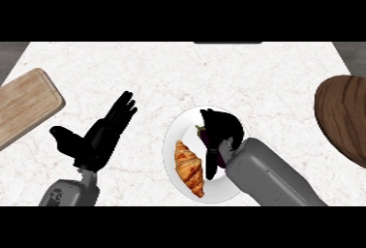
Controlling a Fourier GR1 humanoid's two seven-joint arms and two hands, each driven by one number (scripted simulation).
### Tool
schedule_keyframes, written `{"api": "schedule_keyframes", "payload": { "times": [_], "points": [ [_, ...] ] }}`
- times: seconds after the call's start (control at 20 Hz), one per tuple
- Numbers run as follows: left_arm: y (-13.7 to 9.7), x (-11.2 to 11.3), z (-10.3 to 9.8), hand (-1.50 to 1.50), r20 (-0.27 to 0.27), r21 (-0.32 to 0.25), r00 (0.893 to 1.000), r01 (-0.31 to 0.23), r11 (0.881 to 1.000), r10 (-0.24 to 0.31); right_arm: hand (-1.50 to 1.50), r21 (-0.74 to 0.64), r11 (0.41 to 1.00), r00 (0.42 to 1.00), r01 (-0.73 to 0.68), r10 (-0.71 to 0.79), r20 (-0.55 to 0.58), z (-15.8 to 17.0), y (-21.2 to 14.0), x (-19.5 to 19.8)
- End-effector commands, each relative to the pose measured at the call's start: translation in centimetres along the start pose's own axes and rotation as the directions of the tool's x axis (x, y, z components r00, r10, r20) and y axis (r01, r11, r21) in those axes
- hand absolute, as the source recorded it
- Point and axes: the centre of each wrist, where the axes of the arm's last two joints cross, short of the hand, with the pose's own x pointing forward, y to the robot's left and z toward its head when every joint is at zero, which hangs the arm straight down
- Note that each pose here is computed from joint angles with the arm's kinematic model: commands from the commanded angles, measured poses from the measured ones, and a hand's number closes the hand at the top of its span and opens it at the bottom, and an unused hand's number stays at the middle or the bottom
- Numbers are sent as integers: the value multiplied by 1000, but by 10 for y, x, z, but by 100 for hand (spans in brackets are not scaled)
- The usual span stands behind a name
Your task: Pick the eggplant from the plate and place it in the bowl
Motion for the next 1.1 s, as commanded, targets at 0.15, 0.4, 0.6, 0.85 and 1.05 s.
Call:
{"api": "schedule_keyframes", "payload": {
  "times": [0.15, 0.4, 0.6, 0.85, 1.05],
  "points": [
    [5, -3, 14, 0, -10, -10, 1000, 9, 1000, -9, -150, -27, 1000, 994, -3, 0, -108, 0, 10, 1],
    [5, -2, 0, 0, -6, 0, 1000, -10, 1000, 10, -150, -13, 1000, 992, -22, 20, -126, -20, 6, 2],
    [-11, -5, -8, 0, -4, -15, 1000, 11, 1000, -11, -150, -21, 1000, 993, 8, -10, -115, -13, 30, -6],
    [-16, -4, 2, 0, 12, 6, 1000, 5, 1000, -5, -150, -39, 999, 993, 10, -14, -119, -34, 43, -23],
    [-5, -10, -2, 0, -3, 3, 1000, 9, 1000, -9, 150, -39, 998, 995, 51, -54, -82, -38, 16, -10]
  ]
}}
